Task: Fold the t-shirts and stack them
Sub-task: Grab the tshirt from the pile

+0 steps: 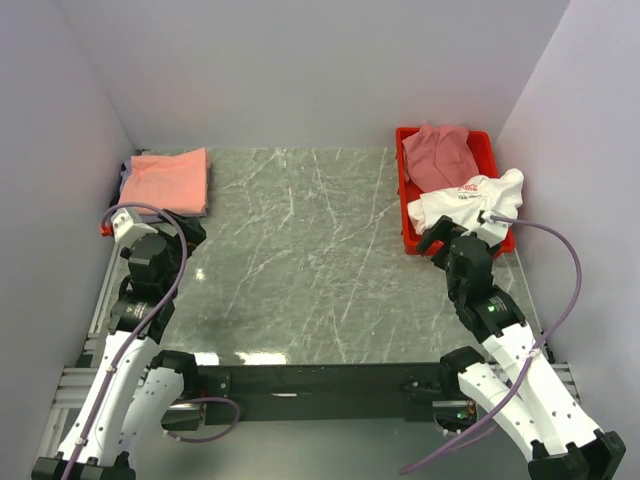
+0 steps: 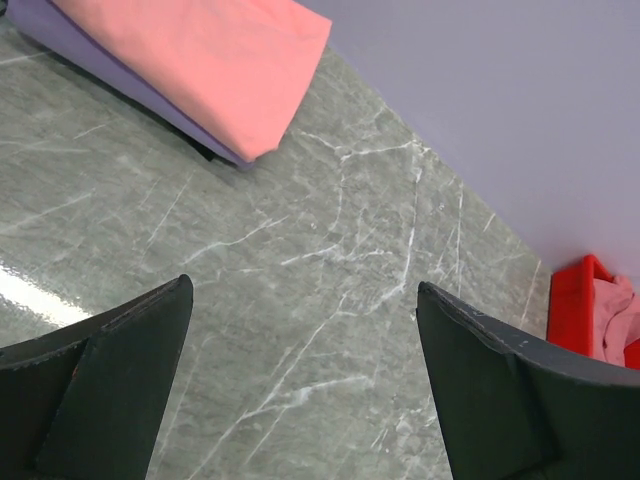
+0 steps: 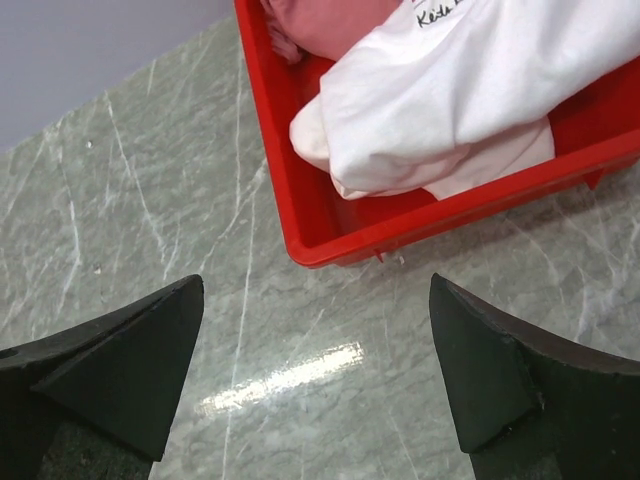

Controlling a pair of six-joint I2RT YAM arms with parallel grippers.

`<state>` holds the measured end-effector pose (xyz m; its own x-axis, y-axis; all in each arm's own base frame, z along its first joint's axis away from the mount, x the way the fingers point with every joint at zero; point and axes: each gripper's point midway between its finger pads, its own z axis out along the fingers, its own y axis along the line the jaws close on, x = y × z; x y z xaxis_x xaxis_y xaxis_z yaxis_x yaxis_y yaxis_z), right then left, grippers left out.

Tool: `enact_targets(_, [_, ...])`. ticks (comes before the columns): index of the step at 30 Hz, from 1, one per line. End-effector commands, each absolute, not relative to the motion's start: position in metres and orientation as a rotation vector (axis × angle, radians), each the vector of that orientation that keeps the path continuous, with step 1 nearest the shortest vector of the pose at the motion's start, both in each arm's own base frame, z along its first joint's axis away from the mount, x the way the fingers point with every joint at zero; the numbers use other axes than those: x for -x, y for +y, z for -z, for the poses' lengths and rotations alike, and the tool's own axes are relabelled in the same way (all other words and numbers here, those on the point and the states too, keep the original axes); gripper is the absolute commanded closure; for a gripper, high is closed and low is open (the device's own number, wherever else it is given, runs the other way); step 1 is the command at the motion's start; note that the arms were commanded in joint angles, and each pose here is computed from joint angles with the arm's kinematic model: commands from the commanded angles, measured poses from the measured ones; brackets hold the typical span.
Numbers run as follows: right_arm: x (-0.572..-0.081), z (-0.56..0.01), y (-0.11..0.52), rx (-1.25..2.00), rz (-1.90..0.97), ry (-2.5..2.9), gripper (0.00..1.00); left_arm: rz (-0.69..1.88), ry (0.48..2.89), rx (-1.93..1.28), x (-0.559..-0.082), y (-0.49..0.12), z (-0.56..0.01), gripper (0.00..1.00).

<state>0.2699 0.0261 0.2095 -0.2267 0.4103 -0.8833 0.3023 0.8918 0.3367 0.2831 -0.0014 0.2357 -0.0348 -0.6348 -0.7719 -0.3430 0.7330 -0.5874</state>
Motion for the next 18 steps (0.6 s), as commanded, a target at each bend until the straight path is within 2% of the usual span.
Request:
enact_targets(1, [-0.277, -0.234, 0.025, -0.558, -0.151, 1.735, 0.0, 0.342, 1.606, 0.775, -0.288, -0.009, -0.254, 0.0])
enact_targets(6, [-0.284, -0.24, 0.023, -0.617, -0.138, 1.723, 0.0, 0.367, 1.65, 0.748, -0.293, -0.018, -0.251, 0.0])
enact_targets(10, [-0.308, -0.245, 0.006, -0.717, -0.014, 1.75, 0.0, 0.373, 1.671, 0.729, -0.298, -0.022, -0.245, 0.01])
enact_targets(11, [-0.317, -0.258, 0.01, -0.71, -0.064, 1.763, 0.0, 0.377, 1.664, 0.727, -0.3, -0.022, -0.247, 0.01])
enact_targets(18, [-0.361, -0.219, -0.037, -0.856, 0.048, 1.983, 0.02, 0.379, 1.706, 0.7, -0.301, -0.027, -0.241, 0.0])
